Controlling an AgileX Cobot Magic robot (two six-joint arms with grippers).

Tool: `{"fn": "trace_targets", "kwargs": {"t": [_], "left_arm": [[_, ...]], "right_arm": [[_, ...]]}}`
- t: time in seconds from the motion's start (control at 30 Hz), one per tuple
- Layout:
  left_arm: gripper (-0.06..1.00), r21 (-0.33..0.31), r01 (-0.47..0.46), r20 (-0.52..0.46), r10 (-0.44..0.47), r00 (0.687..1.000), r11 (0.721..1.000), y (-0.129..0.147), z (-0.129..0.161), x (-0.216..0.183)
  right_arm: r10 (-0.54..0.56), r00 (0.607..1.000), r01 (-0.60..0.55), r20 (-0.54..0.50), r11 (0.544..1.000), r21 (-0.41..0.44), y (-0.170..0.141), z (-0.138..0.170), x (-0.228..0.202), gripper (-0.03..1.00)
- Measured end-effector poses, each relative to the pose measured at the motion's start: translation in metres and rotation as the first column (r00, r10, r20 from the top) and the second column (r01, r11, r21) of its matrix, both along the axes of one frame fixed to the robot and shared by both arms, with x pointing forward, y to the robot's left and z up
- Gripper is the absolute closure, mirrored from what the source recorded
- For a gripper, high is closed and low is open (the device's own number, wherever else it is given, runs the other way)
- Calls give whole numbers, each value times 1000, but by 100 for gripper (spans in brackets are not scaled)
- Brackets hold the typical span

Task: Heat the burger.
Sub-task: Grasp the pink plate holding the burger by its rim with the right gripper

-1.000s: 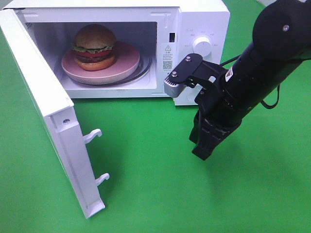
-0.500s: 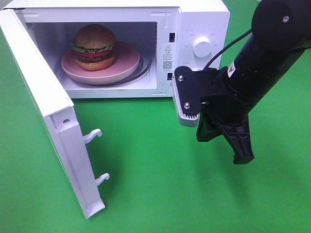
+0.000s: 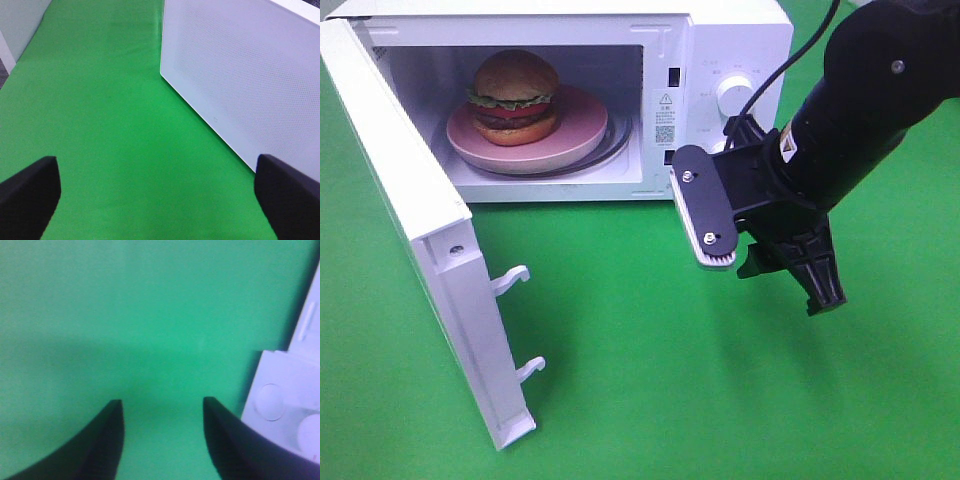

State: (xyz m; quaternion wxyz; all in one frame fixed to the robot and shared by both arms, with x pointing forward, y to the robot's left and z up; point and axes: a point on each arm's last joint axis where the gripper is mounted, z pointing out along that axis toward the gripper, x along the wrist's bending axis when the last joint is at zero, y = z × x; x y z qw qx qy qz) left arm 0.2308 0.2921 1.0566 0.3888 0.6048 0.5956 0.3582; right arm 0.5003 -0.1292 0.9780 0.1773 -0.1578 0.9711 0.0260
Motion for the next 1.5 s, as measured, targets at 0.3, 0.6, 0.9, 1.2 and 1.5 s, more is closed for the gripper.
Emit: {"fn": "trace_targets", "kwargs": {"t": [0.3,0.6,0.9,1.2,1.5], "left_arm": [[-3,0,0,0,0,1000,1000,0,0,0],[-3,0,0,0,0,1000,1000,0,0,0],[-3,0,0,0,0,1000,1000,0,0,0],[-3,0,0,0,0,1000,1000,0,0,0],[-3,0,0,0,0,1000,1000,0,0,0]], "right_arm": [[-10,992,4,123,999,54,15,9,5,2],[6,980,-22,199,997,77,41,23,24,1],[25,970,-47,240,995,84,71,16,51,2],[21,966,-51,259,993,107,91,5,74,3],[17,961,-55,275,990,133,114,-12,100,4]]}}
